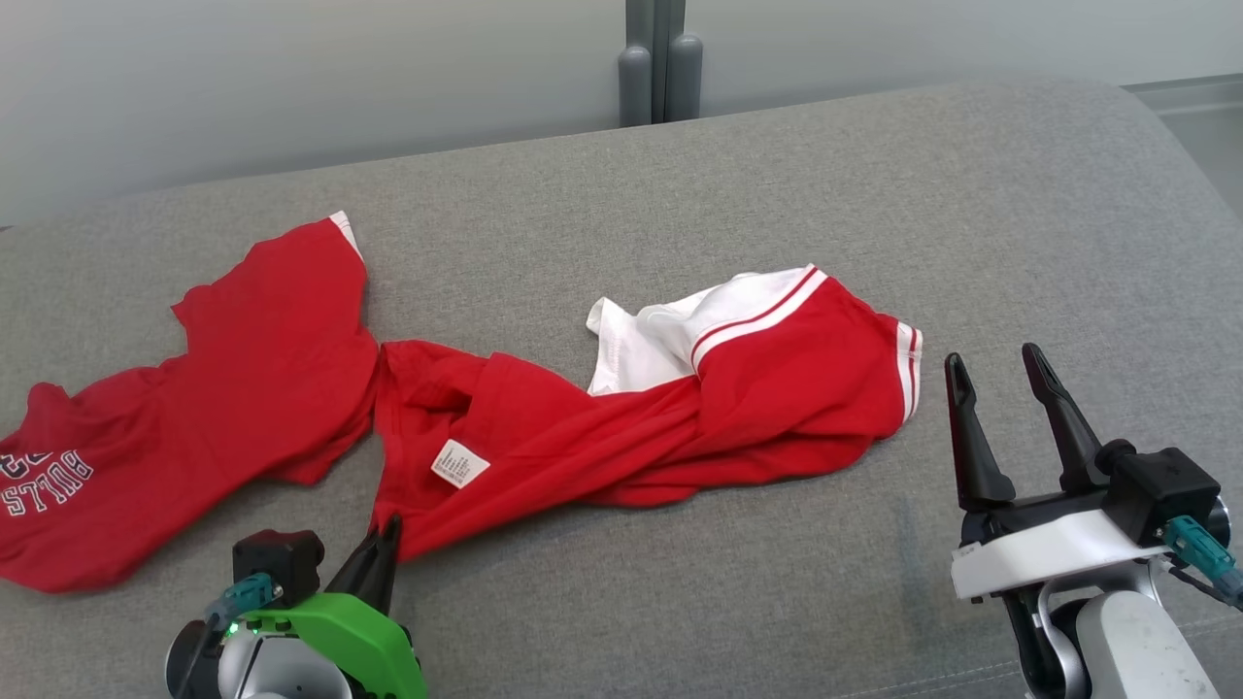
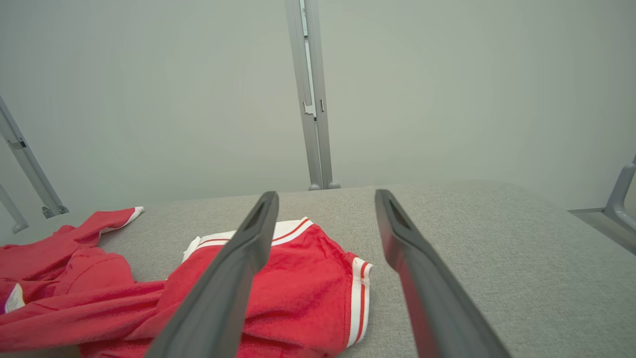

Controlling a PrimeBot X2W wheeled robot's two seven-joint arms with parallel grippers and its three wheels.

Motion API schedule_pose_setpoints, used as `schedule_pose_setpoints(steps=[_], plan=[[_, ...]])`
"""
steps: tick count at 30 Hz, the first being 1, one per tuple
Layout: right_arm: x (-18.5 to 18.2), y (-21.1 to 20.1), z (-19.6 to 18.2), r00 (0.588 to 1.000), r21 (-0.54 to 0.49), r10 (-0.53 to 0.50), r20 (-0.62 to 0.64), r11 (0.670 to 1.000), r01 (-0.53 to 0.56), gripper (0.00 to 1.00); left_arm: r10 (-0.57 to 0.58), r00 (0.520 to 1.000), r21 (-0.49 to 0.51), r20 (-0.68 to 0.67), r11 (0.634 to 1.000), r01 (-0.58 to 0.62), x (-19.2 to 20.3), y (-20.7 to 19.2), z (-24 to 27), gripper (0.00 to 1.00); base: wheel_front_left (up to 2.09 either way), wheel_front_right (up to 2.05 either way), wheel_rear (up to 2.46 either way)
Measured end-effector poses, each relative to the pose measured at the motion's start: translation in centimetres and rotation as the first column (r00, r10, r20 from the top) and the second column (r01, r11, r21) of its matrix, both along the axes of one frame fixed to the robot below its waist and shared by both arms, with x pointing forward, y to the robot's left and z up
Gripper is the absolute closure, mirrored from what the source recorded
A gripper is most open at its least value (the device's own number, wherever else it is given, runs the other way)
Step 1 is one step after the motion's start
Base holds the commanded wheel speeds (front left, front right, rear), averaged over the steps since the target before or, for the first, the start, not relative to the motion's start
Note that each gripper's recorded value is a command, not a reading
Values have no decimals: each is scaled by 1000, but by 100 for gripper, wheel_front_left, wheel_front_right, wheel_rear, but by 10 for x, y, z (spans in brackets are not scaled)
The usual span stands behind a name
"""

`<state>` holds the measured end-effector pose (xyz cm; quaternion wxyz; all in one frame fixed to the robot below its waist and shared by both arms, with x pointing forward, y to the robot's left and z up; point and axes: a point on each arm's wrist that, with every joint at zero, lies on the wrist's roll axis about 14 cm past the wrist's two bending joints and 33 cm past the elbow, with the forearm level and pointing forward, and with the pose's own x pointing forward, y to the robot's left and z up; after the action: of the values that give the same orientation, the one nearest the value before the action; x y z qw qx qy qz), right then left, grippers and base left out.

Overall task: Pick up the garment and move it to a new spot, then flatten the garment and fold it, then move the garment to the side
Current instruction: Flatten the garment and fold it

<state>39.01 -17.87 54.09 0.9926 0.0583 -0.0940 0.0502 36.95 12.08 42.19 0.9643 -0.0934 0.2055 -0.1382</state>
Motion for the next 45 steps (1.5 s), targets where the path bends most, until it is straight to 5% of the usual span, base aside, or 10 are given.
schedule_pose_setpoints(steps=[2, 4, 5, 6, 23, 30, 45], plan=[[-1, 0, 0, 1000, 0, 0, -1, 1000, 0, 0, 1, 1000, 1, -11, 1000, -1, -2, 0, -7, 100, 0, 0, 0], [-2, 0, 0, 1000, 0, 0, -2, 1000, 0, 0, 5, 1000, -22, -10, 1000, -5, -3, -5, -8, 57, 0, 0, 0], [-2, 0, 0, 1000, -1, -1, 0, 1000, 1, 0, 8, 1000, -27, -6, 1000, -8, -3, -6, -8, 16, 0, 0, 0], [-2, 0, 0, 1000, -1, -1, 0, 1000, 1, 0, 8, 1000, -27, -6, 1000, -8, -3, -6, -8, 0, 0, 0, 0], [-10, 2, 6, 1000, -1, 10, 16, 1000, -10, 0, 105, 984, -95, 147, 991, -92, 9, 6, 44, 0, 0, 0, 0], [-14, 1, 4, 1000, -5, 10, 10, 1000, -10, 0, 220, 943, -149, 250, 971, -187, 12, 25, 78, 0, 0, 0, 0], [-13, 6, 1, 1000, -5, 25, 1, 1000, -25, 0, 262, 897, -148, 356, 964, -222, 5, 26, 97, 0, 0, 0, 0]])
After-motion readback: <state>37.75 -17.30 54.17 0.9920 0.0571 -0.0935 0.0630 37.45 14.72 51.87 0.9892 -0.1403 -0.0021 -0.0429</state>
